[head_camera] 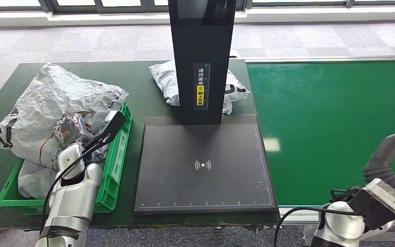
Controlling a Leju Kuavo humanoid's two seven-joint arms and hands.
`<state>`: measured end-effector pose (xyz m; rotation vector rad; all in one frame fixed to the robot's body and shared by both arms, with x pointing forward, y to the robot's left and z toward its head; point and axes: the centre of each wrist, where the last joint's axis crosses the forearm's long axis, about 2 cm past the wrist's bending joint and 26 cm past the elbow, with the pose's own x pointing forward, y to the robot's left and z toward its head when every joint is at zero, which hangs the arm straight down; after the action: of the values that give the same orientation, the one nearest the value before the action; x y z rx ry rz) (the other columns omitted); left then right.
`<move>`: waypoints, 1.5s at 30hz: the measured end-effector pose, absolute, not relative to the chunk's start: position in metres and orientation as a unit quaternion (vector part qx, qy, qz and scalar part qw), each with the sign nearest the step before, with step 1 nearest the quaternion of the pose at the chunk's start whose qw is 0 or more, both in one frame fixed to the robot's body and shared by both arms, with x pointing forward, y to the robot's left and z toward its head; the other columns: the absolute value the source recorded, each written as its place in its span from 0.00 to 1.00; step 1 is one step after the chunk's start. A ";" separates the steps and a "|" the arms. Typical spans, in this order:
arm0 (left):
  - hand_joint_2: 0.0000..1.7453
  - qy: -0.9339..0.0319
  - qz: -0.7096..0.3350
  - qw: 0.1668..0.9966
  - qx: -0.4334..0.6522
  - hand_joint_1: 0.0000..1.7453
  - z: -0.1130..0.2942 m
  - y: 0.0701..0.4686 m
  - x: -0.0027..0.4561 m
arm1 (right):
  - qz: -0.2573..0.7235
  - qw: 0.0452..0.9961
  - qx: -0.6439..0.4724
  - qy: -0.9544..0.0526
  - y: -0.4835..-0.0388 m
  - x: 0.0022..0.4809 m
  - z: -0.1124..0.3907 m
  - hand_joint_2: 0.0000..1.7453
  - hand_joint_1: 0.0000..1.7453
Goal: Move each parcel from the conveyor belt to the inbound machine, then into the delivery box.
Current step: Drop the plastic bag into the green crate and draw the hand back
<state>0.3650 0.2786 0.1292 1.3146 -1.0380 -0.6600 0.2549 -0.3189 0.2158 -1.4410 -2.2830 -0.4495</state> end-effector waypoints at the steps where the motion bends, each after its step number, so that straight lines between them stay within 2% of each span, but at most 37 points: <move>1: 1.00 -0.452 -0.287 0.621 0.572 0.46 0.129 0.278 0.365 | -0.161 0.201 -0.516 -0.817 -0.319 0.255 0.216 1.00 0.00; 2: 1.00 -0.452 -0.286 0.621 0.573 0.21 0.129 0.278 0.365 | -0.161 0.201 -0.516 -0.817 -0.319 0.255 0.216 1.00 0.00; 3: 1.00 -0.452 -0.285 0.621 0.574 0.11 0.129 0.278 0.365 | -0.161 0.201 -0.516 -0.817 -0.319 0.255 0.216 1.00 0.00; 5: 1.00 -0.453 -0.279 0.619 0.578 0.00 0.130 0.279 0.364 | -0.161 0.202 -0.516 -0.817 -0.319 0.255 0.216 1.00 0.00; 24: 1.00 -0.563 -0.132 0.510 0.637 0.00 0.167 0.273 0.332 | -0.165 0.203 -0.513 -0.817 -0.319 0.255 0.215 1.00 0.00; 32: 1.00 -0.577 -0.107 0.497 0.639 0.00 0.174 0.271 0.326 | -0.166 0.203 -0.513 -0.817 -0.319 0.255 0.215 1.00 0.00; 45: 1.00 -0.658 -0.037 0.416 0.627 0.00 0.193 0.274 0.307 | -0.167 0.204 -0.512 -0.818 -0.319 0.255 0.215 1.00 0.00</move>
<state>0.3072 0.2737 0.1932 1.5736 -1.6523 -0.0939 0.2545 -0.3189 0.2148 -1.4284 -2.2807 -0.4668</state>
